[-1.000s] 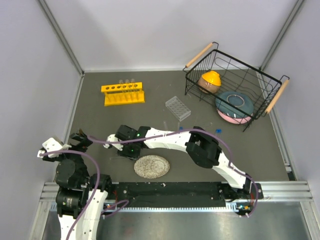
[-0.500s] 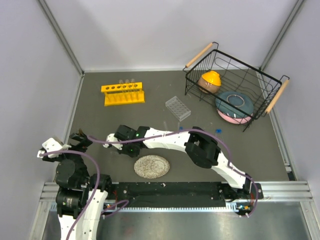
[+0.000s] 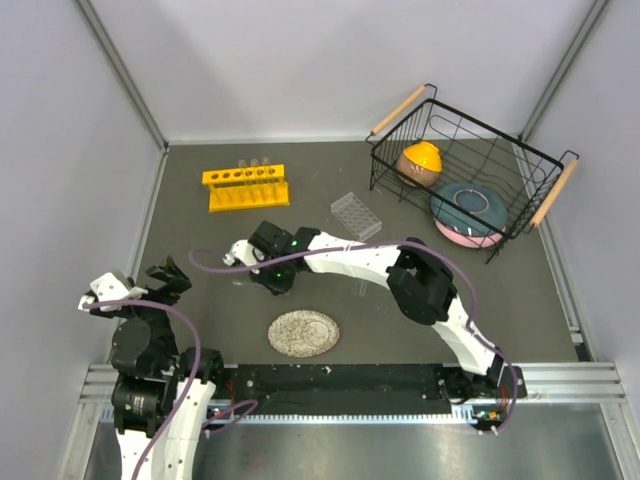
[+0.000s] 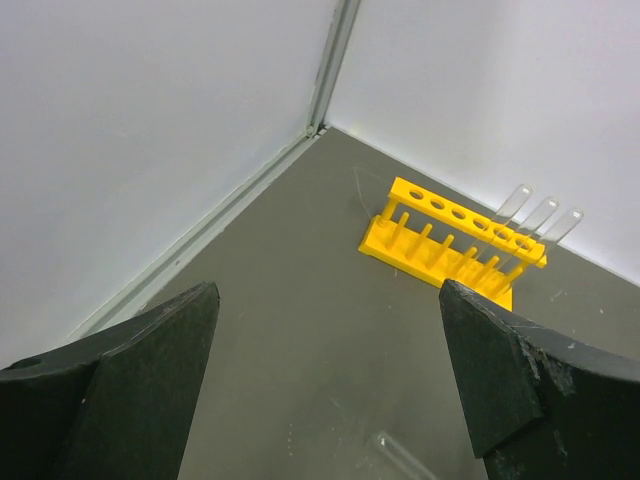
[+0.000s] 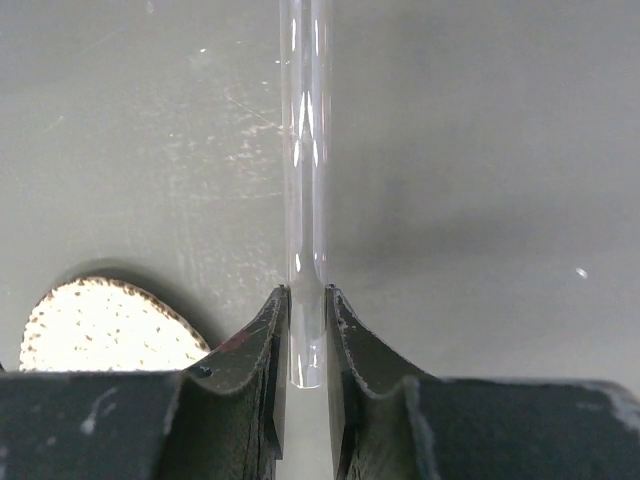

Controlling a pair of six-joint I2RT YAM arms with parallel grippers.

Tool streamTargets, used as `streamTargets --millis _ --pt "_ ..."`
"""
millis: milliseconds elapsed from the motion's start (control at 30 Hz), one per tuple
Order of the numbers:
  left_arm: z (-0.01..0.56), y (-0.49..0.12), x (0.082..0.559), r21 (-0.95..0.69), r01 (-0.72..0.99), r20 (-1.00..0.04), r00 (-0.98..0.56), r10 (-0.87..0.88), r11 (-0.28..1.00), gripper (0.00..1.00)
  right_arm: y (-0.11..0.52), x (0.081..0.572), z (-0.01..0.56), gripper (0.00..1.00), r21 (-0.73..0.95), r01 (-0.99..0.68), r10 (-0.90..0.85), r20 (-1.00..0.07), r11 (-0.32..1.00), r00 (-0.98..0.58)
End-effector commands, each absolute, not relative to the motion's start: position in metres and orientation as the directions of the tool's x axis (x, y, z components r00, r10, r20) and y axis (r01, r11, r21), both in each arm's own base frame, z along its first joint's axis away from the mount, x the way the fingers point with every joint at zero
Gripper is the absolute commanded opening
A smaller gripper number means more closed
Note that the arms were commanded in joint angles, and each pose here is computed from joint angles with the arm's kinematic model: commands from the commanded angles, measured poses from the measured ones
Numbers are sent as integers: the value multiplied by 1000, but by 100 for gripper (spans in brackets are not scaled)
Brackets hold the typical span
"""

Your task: Organize the chemistry lab equipment

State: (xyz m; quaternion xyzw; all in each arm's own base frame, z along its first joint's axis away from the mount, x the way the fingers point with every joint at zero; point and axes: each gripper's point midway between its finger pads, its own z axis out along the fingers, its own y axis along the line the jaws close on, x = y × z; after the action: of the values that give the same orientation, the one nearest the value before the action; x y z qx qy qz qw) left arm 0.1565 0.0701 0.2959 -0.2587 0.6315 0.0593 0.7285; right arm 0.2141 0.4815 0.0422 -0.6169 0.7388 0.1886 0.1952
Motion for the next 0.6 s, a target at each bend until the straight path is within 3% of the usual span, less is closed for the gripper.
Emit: streamTargets --millis 0,233,567 --pt "315 59 155 -330 -328 -934 247 -257 885 97 481 221 101 10 38 -985 -766 -624 168 -155" --pt "312 38 158 -380 -233 -920 194 -340 895 97 463 238 119 10 38 -979 -741 -648 202 -178" --pt "273 -42 193 -556 5 -821 -159 -549 831 98 431 260 178 11 43 -971 -643 -742 237 -190"
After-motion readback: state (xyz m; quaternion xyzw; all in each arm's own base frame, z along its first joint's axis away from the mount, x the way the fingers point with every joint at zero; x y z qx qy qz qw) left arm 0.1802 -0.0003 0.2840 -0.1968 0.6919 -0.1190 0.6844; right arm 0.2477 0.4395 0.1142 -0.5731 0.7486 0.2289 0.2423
